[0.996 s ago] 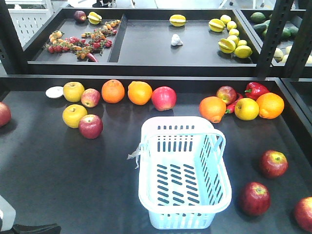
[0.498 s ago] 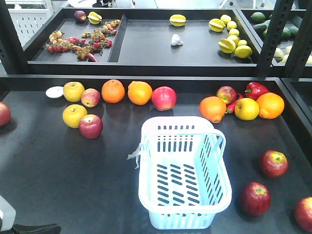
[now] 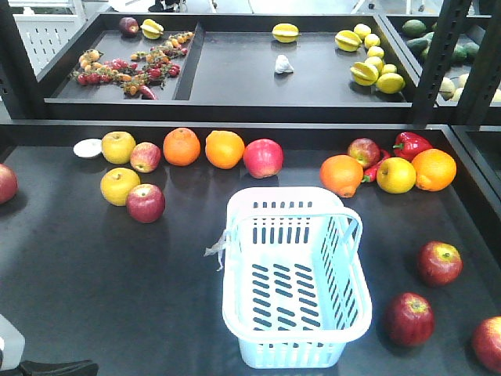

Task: Pick three apples into basket with both arms
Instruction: 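Move the right gripper down over a red apple and grasp it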

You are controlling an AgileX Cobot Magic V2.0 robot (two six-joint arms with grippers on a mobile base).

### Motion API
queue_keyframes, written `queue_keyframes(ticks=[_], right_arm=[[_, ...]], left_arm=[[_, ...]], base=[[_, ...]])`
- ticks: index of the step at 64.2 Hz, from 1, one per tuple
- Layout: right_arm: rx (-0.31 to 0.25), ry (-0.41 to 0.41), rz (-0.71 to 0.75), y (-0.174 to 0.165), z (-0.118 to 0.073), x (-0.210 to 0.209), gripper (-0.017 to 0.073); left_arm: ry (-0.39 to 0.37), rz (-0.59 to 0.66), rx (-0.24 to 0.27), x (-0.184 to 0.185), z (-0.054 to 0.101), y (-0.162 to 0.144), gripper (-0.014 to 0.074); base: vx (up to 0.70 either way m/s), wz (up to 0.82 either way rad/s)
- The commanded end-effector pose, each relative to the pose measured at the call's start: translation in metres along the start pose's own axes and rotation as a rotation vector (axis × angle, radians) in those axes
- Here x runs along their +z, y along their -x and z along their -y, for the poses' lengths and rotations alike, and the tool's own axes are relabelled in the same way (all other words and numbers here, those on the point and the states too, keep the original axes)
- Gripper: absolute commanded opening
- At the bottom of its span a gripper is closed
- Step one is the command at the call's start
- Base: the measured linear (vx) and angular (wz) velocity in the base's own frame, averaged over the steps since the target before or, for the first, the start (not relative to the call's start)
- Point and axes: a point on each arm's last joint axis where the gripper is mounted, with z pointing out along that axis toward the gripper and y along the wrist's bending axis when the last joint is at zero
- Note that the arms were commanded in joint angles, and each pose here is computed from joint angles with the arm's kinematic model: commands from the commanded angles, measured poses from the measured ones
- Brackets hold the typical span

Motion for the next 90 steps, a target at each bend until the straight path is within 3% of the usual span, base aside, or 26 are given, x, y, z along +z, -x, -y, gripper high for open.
queue_keyframes(ticks=[1,9,17,23,32,42,48,61,70,81,90], right_arm=[[-0.071,-0.072,-0.098,0.019,0.003,0.015,0.0058],[-0.122,-0.140,-0.234,0.031,0.007,0.036,0.0224],[-0.146,-0.191,-0.384,0.032,0.011,0.061,0.0538],[-0.202,-0.245,-0.514,0.024,0.017,0.079,0.0734],[-0.244,-0.281,-0.609,0.018,0.021,0.091,0.0724],[-0.207,-0.302,-0.665,0.013,0.022,0.095,0.0694],[-0.179,-0.331,-0.771,0.005,0.024,0.107,0.0675],[-0.190,-0.352,-0.998,-0.020,0.028,0.149,0.0663],[-0.112,-0.333,-1.075,-0.037,0.036,0.177,0.0655],[0.007,-0.303,-1.129,-0.053,0.061,0.199,0.0650],[0.027,-0.277,-1.168,-0.065,0.074,0.211,0.0644]], left_arm=[[-0.006,0.093,-0.032,-0.003,0.002,0.014,-0.0008],[-0.006,0.093,-0.030,-0.003,0.002,0.014,-0.0008],[-0.006,0.093,-0.030,-0.003,0.002,0.014,-0.0008],[-0.006,0.093,-0.030,-0.003,0.002,0.014,-0.0008],[-0.006,0.093,-0.030,-0.003,0.002,0.014,-0.0008],[-0.006,0.093,-0.031,-0.003,0.002,0.014,-0.0008],[-0.006,0.093,-0.033,-0.003,0.002,0.014,-0.0008],[-0.012,0.093,-0.056,-0.003,0.002,0.014,-0.0008],[-0.012,0.093,-0.056,-0.003,0.002,0.014,-0.0008],[-0.012,0.091,-0.056,-0.003,0.002,0.014,-0.0008],[-0.012,0.089,-0.056,-0.003,0.002,0.014,-0.0008]], base=[[0.00,0.00],[0.00,0.00],[0.00,0.00],[0.00,0.00],[0.00,0.00],[0.00,0.00],[0.00,0.00],[0.00,0.00],[0.00,0.00],[0.00,0.00],[0.00,0.00]])
